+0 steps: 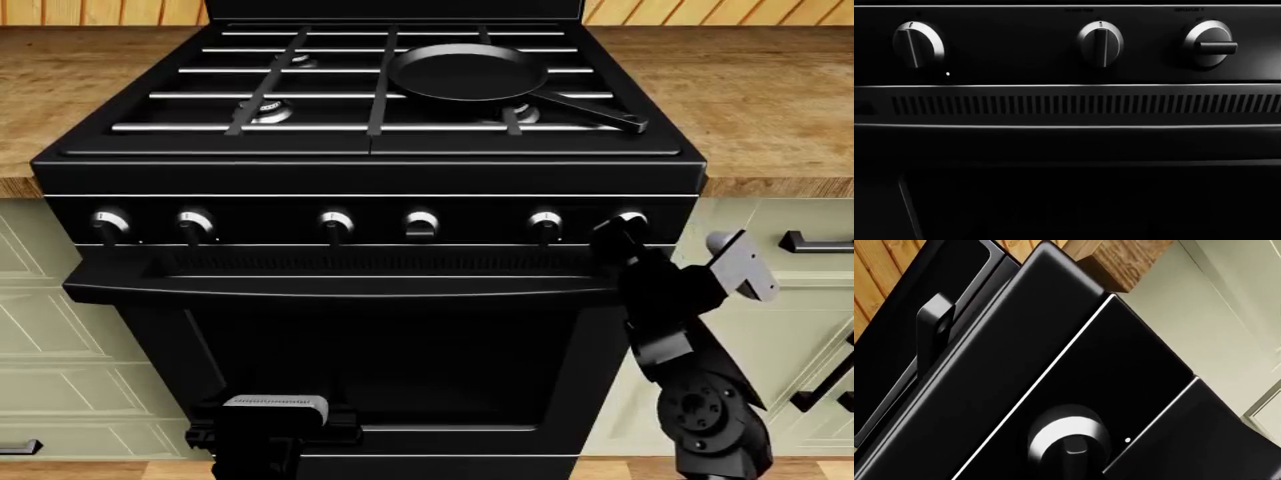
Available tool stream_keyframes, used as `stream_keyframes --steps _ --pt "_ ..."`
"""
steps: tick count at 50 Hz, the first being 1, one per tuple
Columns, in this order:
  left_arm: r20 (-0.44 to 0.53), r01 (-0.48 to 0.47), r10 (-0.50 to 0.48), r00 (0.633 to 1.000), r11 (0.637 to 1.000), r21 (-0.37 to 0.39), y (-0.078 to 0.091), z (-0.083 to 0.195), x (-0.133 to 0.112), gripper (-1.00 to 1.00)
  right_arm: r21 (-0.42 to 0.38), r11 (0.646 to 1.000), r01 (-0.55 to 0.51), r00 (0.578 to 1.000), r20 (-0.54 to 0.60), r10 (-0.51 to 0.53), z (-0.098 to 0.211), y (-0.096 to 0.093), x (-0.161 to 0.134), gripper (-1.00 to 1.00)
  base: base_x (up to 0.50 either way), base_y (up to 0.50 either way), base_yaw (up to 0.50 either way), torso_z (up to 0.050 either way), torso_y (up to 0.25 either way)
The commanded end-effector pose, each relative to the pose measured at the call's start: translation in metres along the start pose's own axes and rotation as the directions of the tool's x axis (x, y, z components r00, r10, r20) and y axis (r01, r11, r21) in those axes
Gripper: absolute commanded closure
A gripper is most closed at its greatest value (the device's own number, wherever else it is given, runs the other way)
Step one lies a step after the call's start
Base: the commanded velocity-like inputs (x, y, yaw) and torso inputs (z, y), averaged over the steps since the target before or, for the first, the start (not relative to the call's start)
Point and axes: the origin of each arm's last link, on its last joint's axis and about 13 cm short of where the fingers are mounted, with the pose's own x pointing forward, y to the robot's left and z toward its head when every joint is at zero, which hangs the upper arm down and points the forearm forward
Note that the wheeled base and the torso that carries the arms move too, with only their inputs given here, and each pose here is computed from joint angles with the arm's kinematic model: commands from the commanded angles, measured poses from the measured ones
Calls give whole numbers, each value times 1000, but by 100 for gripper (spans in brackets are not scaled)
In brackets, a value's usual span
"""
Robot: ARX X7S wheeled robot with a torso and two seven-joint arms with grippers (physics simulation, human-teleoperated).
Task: Turn off the front right burner of the stove.
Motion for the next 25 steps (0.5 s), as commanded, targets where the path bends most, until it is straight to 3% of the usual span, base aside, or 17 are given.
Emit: stream_keyframes --steps 1,12,25 --pt "1 0 0 1000 1000 1 0 0 0 -100 203 971 -130 991 -9 135 3 37 13 100 38 -5 19 0 0" --pt "2 -1 1 1000 1000 1 0 0 0 -100 299 946 -123 992 5 128 1 40 15 100 40 -4 20 -1 0" --pt "0 1 -1 1000 1000 2 0 0 0 -100 348 930 -116 993 14 119 0 39 16 100 41 -5 19 -1 0"
